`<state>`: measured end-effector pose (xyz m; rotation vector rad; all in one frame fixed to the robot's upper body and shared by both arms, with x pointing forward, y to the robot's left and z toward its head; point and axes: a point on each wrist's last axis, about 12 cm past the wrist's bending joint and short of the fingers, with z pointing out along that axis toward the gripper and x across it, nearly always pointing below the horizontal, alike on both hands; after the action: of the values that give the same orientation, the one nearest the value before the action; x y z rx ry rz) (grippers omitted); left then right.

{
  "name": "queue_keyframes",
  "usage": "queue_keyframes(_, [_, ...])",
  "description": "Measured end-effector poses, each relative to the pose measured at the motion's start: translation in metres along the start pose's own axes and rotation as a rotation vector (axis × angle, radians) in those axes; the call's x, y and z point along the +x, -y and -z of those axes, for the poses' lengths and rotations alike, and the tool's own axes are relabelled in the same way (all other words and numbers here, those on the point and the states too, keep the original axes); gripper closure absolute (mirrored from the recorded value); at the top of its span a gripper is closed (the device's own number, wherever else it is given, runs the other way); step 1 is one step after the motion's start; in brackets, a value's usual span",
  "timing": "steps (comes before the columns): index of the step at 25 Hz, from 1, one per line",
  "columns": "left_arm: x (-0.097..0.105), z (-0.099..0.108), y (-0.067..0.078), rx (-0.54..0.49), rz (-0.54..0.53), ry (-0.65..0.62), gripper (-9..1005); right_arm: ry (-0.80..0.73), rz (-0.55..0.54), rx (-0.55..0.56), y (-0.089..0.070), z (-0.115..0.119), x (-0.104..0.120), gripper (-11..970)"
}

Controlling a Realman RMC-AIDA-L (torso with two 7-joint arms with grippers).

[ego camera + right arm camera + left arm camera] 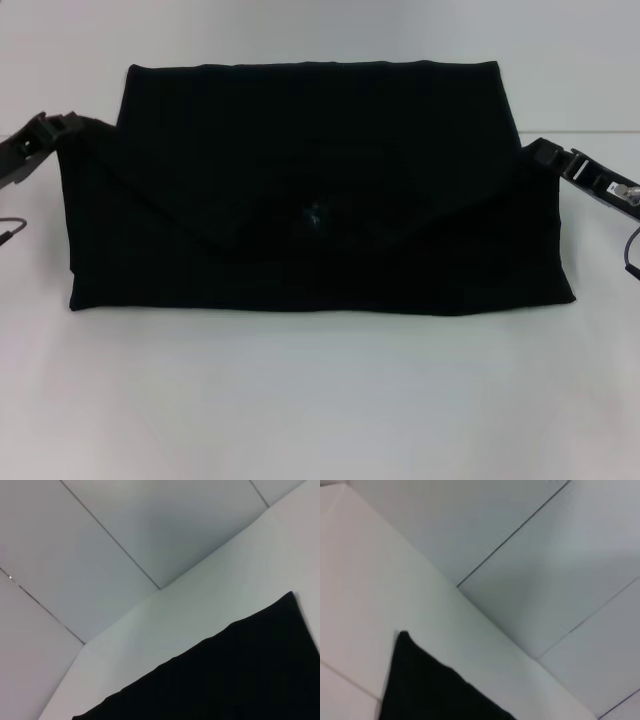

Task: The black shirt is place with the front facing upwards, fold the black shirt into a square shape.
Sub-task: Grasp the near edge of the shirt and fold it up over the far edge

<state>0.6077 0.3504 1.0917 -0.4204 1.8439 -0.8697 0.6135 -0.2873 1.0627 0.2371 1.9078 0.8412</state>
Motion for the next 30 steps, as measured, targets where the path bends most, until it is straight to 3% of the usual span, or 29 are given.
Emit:
queue_keyframes(6, [-0.004, -0.006, 0.005, 0.005, -0.023, 0.011, 989, 0.025, 0.038, -0.007, -0.002, -0.001, -0.004, 807])
queue_keyframes(15, [0.02, -0.017, -0.002, -0.092, -0.063, -0.005, 990, 0.006, 0.085, 0.076, 0.001, -0.01, 0.002, 793])
queue_keyframes(24, [0.032, -0.032, 0.004, -0.152, -0.099, -0.026, 980, -0.022, 0.121, 0.111, 0.003, -0.014, 0.006, 778])
queue_keyframes(28, [0.033, -0.034, 0.006, -0.151, -0.115, -0.042, 893, -0.025, 0.113, 0.118, 0.005, -0.011, 0.008, 772])
queue_keyframes(30, [0.034, -0.033, 0.004, -0.155, -0.108, -0.042, 833, -0.023, 0.1, 0.124, 0.008, -0.008, 0.01, 699])
